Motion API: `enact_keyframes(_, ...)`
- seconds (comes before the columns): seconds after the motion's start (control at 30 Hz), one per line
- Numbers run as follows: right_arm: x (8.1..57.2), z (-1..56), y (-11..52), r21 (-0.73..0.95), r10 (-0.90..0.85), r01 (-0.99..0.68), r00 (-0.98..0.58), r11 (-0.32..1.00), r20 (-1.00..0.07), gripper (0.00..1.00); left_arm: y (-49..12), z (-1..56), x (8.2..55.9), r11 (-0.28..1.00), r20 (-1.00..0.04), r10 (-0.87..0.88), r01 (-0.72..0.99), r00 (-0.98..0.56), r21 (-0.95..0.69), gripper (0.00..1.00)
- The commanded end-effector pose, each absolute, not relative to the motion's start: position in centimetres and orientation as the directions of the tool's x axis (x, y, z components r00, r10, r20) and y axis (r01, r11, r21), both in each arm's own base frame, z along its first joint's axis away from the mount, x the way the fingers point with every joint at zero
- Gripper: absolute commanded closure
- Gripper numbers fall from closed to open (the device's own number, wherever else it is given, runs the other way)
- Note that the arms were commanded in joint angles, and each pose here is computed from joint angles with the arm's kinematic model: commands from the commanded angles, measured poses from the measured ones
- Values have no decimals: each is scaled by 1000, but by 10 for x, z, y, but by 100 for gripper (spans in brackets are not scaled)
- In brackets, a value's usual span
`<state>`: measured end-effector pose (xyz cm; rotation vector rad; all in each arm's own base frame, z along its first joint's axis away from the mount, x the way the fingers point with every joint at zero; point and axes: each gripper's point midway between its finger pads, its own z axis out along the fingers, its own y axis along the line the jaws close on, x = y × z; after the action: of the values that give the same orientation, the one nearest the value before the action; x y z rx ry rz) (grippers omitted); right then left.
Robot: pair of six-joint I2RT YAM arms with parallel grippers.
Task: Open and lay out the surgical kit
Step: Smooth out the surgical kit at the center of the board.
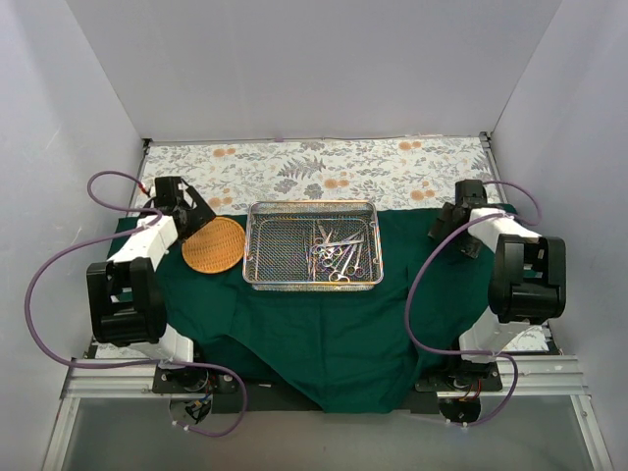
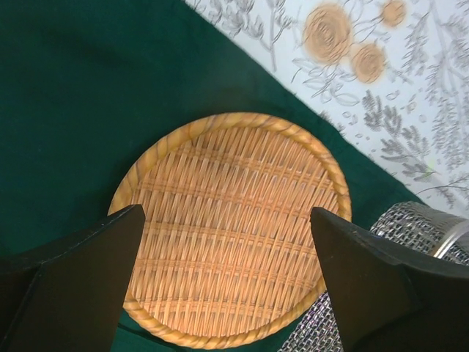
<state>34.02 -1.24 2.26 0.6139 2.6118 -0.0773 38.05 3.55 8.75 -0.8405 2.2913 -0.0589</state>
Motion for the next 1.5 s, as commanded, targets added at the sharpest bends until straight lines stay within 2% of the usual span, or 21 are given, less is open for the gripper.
enact_keyframes(0.0, 384, 72, -13, 146, 531, 546, -662, 825, -528, 10, 31, 106, 392, 759, -561, -629, -579, -538, -296, 2)
enact_keyframes(0.03, 391, 80, -3, 144, 502, 514, -675, 846, -541, 10, 33, 106, 391, 757, -551, -631, -591, -547, -280, 2)
enact_keyframes(0.1, 414, 103, 5, 189, 466, 447, -668, 875, -580, 10, 42, 126, 405, 764, -597, -608, -591, -523, -259, 2)
enact_keyframes(0.13, 418, 102, 5, 159, 407, 394, -699, 905, -587, 10, 53, 130, 405, 764, -626, -585, -610, -516, -210, 2)
enact_keyframes(0.23, 418, 96, 8, 126, 360, 351, -754, 928, -550, 11, 73, 128, 412, 749, -637, -575, -643, -513, -158, 2)
enact_keyframes(0.33, 416, 84, 12, 129, 346, 329, -779, 936, -524, 12, 93, 106, 416, 722, -615, -602, -676, -509, -148, 6)
enact_keyframes(0.47, 422, 78, 8, 95, 303, 299, -799, 950, -520, 15, 117, 87, 427, 708, -593, -624, -690, -510, -151, 18)
enact_keyframes(0.6, 424, 71, 1, 38, 254, 275, -815, 961, -521, 22, 123, 76, 434, 725, -580, -613, -673, -536, -144, 26)
enact_keyframes(0.83, 421, 53, -1, -8, 158, 186, -860, 983, -486, 34, 124, 33, 422, 729, -499, -614, -681, -612, -63, 30)
enact_keyframes(1.0, 416, 38, 6, 12, 137, 148, -881, 989, -453, 31, 121, 11, 410, 726, -448, -624, -688, -640, -28, 34)
enact_keyframes(1.03, 413, 31, 6, 9, 137, 148, -889, 989, -437, 31, 122, 8, 408, 723, -442, -627, -691, -642, -21, 39)
enact_keyframes(1.13, 404, 16, 7, 6, 137, 146, -907, 989, -399, 31, 122, -1, 400, 720, -422, -627, -694, -655, 6, 41)
enact_keyframes(1.2, 400, 9, 7, 4, 135, 144, -914, 990, -383, 31, 122, -6, 395, 717, -414, -629, -697, -658, 20, 47)
enact_keyframes(1.33, 388, -10, 6, -7, 142, 153, -933, 988, -332, 32, 122, -16, 388, 710, -391, -635, -703, -666, 44, 51)
enact_keyframes(1.47, 377, -24, 6, -14, 142, 152, -946, 988, -293, 41, 121, -22, 383, 707, -376, -637, -704, -673, 62, 66)
